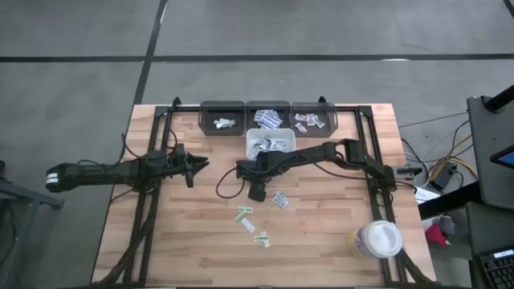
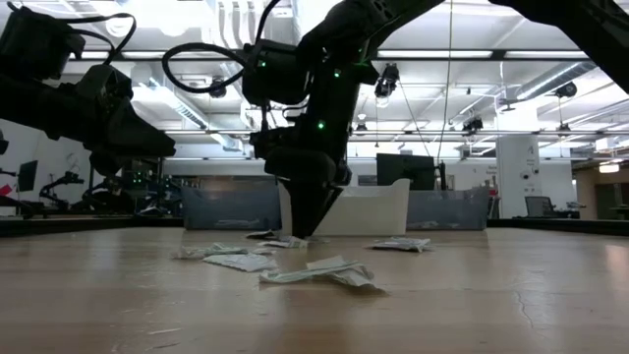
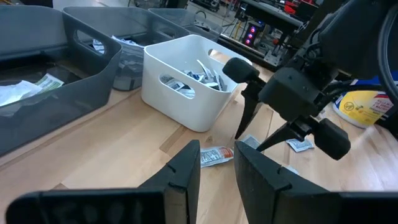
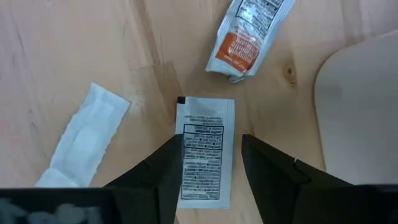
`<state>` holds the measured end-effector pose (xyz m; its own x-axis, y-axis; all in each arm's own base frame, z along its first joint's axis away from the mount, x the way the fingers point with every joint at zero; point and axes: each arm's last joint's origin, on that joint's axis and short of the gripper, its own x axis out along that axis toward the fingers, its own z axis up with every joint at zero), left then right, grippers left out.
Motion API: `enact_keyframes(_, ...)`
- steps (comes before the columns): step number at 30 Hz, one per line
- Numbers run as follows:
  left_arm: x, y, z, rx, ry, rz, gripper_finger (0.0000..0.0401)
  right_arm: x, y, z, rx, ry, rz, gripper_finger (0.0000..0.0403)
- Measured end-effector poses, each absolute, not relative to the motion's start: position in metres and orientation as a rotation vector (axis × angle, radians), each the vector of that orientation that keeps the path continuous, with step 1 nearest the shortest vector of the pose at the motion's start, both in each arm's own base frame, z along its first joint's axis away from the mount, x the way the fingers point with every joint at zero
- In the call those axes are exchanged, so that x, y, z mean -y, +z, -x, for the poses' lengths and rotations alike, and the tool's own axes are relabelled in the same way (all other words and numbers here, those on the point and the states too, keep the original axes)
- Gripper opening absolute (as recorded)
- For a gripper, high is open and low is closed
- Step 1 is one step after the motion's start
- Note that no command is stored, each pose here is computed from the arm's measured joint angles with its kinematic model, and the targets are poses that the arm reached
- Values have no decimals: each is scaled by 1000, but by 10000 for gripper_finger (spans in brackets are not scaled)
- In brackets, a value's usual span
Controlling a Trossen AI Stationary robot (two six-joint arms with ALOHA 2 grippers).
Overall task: Pick & Place First Aid Supplies
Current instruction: Put the orange ointment pack into the right black bin
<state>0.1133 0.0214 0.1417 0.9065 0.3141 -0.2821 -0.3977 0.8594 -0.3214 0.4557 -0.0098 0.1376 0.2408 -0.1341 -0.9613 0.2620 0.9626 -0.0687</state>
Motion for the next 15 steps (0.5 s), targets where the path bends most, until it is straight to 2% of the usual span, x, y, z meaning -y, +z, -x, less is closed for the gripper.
enact_keyframes(5, -21, 141, -113, -226, 377, 384, 94, 9, 130, -455, -1335, -272, -116, 133)
enact_keyframes(15, -21, 141, -113, -227, 377, 384, 94, 8, 134, -453, -1347, -255, -142, 21)
